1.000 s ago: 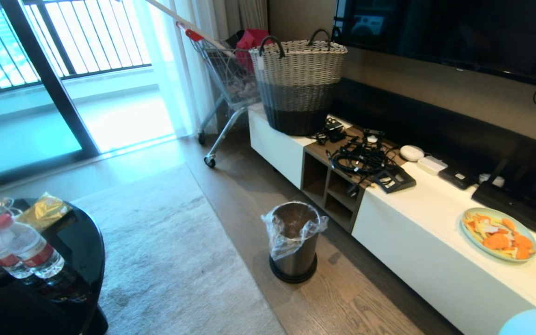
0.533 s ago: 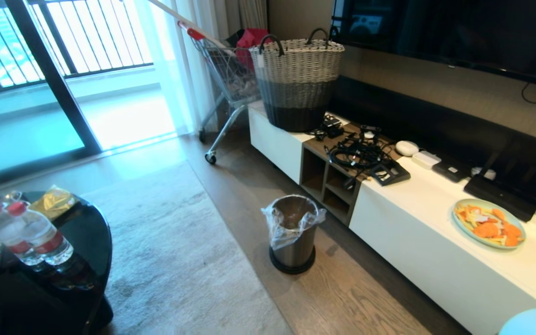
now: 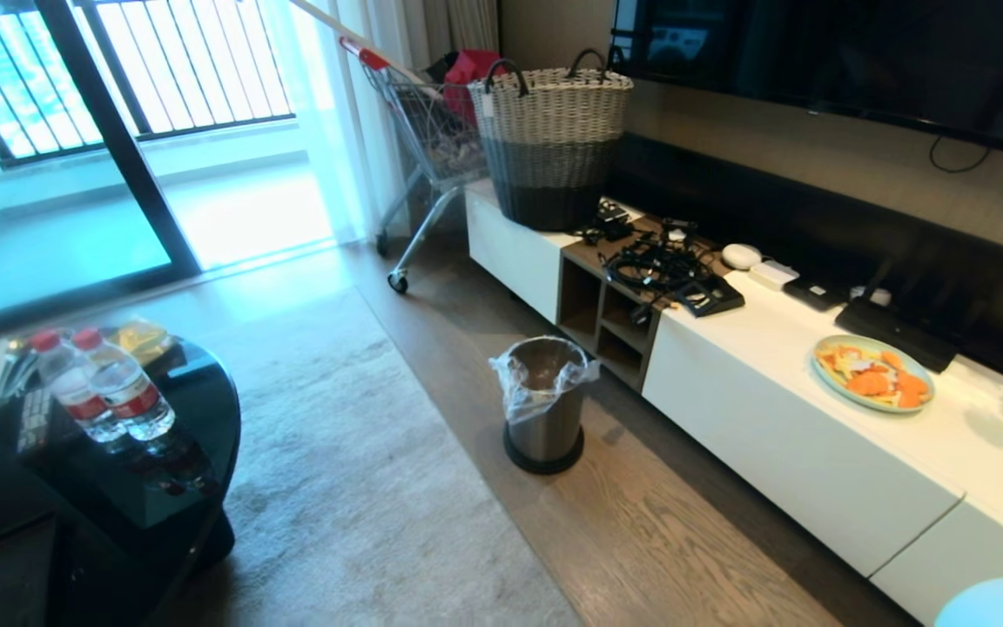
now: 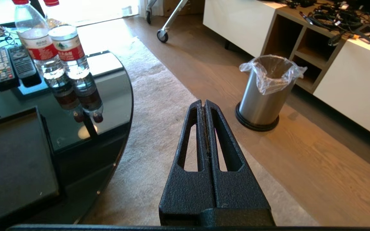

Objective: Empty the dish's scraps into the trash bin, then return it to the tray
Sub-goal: Put the bowl back to the table

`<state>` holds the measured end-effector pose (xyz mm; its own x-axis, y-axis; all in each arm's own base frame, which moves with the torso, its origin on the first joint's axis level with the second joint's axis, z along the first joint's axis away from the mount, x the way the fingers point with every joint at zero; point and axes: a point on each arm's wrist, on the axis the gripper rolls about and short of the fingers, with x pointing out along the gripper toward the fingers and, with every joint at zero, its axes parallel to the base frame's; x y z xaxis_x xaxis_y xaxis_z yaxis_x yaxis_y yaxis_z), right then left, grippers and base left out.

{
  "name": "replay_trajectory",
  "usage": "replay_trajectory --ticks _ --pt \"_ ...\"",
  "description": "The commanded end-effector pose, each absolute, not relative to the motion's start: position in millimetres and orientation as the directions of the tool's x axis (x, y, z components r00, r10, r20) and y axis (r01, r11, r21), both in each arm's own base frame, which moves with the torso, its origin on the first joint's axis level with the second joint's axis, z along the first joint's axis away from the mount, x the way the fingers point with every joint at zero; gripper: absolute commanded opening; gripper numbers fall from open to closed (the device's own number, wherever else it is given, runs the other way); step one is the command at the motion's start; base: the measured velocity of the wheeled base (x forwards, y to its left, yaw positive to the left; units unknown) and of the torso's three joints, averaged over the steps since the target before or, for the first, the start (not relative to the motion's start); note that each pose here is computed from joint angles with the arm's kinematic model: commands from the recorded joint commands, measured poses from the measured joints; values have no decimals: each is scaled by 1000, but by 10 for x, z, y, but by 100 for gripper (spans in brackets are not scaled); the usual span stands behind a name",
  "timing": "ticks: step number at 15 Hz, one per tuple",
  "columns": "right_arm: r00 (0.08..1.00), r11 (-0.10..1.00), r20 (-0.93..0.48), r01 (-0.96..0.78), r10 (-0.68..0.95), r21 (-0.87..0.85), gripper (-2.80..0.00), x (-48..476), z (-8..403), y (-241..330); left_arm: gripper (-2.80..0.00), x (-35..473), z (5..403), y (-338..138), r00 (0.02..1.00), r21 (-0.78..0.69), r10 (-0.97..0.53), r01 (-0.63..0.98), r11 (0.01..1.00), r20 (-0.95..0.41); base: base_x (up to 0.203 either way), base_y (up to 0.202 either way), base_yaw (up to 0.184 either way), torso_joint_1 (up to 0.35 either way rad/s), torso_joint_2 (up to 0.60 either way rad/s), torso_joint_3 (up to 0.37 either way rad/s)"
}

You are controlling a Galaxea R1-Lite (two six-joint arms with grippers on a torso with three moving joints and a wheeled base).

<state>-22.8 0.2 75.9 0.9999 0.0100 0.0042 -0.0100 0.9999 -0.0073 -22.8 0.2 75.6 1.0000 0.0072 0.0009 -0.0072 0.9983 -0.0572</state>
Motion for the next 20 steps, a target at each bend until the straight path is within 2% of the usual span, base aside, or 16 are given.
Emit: replay_trajectory --ticks 1,3,13,20 --pt "1000 1000 3 -11 11 -9 -280 -227 760 2 -280 -228 756 2 1000 -58 8 -8 998 2 -191 0 -7 3 -2 -1" --pt "1000 1000 3 -11 11 -9 -280 -227 760 2 -280 -228 756 2 1000 -58 8 -8 998 2 -113 0 -3 0 1 6" --pt "1000 1000 3 -9 9 -8 -280 -227 760 2 -280 -228 756 2 1000 -58 8 -8 998 2 0 0 0 0 0 0" --pt "1000 1000 2 -9 9 -8 -280 -227 758 2 -280 -228 756 2 1000 -58 8 -8 998 2 0 -8 143 2 2 2"
